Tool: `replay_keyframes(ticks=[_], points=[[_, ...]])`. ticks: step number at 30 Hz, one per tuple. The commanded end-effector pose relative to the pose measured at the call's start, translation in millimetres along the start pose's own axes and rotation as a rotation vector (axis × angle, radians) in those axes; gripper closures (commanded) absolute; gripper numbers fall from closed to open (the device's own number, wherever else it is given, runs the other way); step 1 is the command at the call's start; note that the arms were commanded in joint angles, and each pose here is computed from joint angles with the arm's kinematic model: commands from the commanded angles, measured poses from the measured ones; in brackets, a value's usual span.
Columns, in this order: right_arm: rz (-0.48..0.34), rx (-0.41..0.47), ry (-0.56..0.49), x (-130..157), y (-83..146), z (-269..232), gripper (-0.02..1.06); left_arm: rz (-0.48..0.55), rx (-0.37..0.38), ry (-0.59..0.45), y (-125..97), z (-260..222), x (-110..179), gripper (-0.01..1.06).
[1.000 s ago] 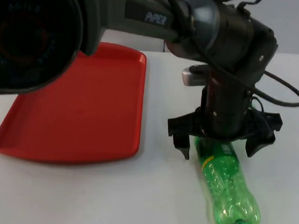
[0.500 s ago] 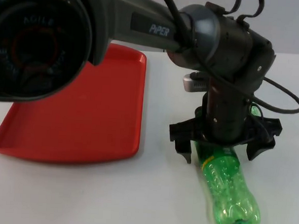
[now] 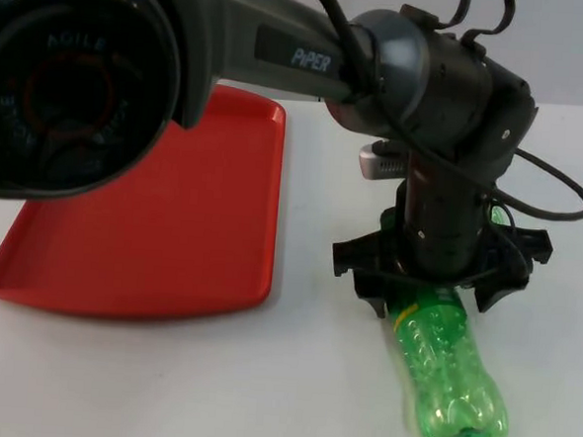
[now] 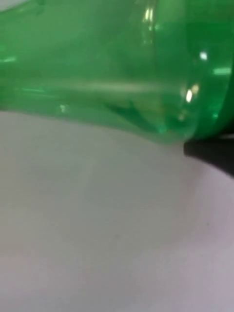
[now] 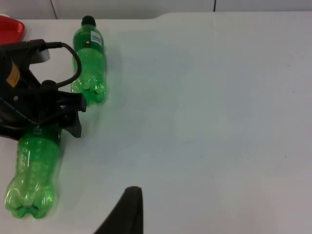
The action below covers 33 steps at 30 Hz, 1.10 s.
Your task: Place the bottle upright on the tray.
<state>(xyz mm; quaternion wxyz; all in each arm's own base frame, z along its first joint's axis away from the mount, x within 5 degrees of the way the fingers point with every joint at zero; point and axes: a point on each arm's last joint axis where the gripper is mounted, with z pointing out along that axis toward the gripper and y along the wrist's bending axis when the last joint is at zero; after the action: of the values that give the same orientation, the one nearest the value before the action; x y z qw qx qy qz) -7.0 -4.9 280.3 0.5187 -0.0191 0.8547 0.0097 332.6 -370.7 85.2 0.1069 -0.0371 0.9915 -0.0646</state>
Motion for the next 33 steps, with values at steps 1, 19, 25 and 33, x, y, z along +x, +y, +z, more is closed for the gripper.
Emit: replay_keyframes(ticks=[1, 19, 25, 33], points=[[0.007, 0.002, -0.003, 0.4, 0.5, 0.1, -0.01, -0.005, 0.011, -0.007, -3.1, -2.1, 0.7, 0.31], [0.007, 0.002, -0.003, 0.4, 0.5, 0.1, -0.01, -0.014, 0.008, 0.011, -3.2, -11.1, 1.0, 1.05], [0.007, 0.002, -0.003, 0.4, 0.5, 0.1, -0.01, 0.031, 0.046, -0.059, -7.0, -44.1, -9.0, 1.05], [0.007, 0.002, -0.003, 0.4, 0.5, 0.1, -0.01, 0.09, 0.099, -0.238, -7.5, -113.2, -28.0, 1.05]])
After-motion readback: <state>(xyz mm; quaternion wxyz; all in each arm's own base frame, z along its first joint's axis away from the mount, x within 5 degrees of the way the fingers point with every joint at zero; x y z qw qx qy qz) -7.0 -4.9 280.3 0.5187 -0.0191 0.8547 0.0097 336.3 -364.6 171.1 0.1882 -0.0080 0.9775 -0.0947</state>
